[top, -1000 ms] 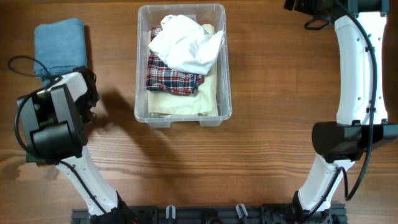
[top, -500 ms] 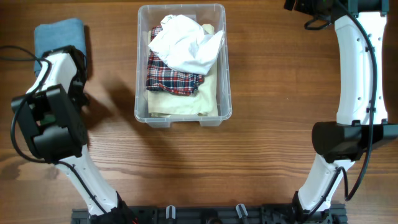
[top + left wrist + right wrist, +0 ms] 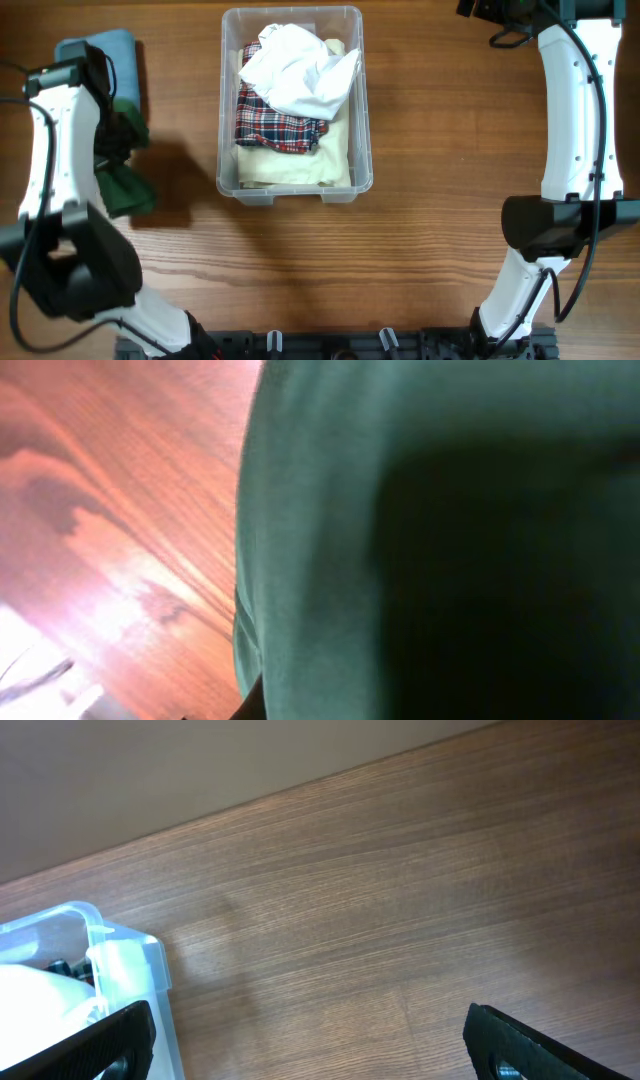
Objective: Pack container
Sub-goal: 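Lift the green cloth with the left gripper and carry it right over the bin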
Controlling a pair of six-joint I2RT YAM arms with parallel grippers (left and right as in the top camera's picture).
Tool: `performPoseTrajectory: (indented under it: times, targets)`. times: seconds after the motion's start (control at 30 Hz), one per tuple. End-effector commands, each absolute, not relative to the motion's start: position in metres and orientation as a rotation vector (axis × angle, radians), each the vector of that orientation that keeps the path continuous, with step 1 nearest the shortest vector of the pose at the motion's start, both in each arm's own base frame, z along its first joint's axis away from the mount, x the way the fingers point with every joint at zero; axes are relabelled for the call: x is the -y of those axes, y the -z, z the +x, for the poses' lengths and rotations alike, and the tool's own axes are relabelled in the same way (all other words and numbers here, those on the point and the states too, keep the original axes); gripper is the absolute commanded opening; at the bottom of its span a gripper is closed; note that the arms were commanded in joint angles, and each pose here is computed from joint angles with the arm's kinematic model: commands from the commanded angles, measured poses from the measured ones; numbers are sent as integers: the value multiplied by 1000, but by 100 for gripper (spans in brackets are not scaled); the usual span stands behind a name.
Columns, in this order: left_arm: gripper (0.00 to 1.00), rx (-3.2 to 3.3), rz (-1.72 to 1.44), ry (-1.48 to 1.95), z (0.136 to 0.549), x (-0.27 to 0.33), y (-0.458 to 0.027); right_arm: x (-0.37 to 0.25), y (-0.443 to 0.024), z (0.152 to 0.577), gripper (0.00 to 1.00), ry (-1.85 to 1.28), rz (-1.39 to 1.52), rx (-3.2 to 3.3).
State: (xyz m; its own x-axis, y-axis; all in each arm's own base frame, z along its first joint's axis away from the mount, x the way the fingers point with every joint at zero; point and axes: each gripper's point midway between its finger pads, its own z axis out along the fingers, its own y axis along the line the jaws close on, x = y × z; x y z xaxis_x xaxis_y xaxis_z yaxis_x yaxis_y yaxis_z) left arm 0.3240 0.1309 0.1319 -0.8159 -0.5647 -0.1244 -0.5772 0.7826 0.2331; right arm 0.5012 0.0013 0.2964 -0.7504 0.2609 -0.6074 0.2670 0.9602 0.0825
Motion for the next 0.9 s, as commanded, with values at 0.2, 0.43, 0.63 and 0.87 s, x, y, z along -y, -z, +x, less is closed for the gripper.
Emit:
performPoseTrajectory:
  times: [0.2,0.43,0.63,0.87]
  targets:
    - [4,-2812,-67,78,345,-23,-212,0,-292,503,100,21,389,-2460]
    - [4,-2669,373,-3,356,24,-235,0,-292,503,100,21,389,-2459]
    - [4,-2465,706,-391,376,63,-255,0,-292,503,100,21,389,-2460]
    - [4,-2190,909,-611,387,127,-284,0,-292,503,100,21,389,-2460]
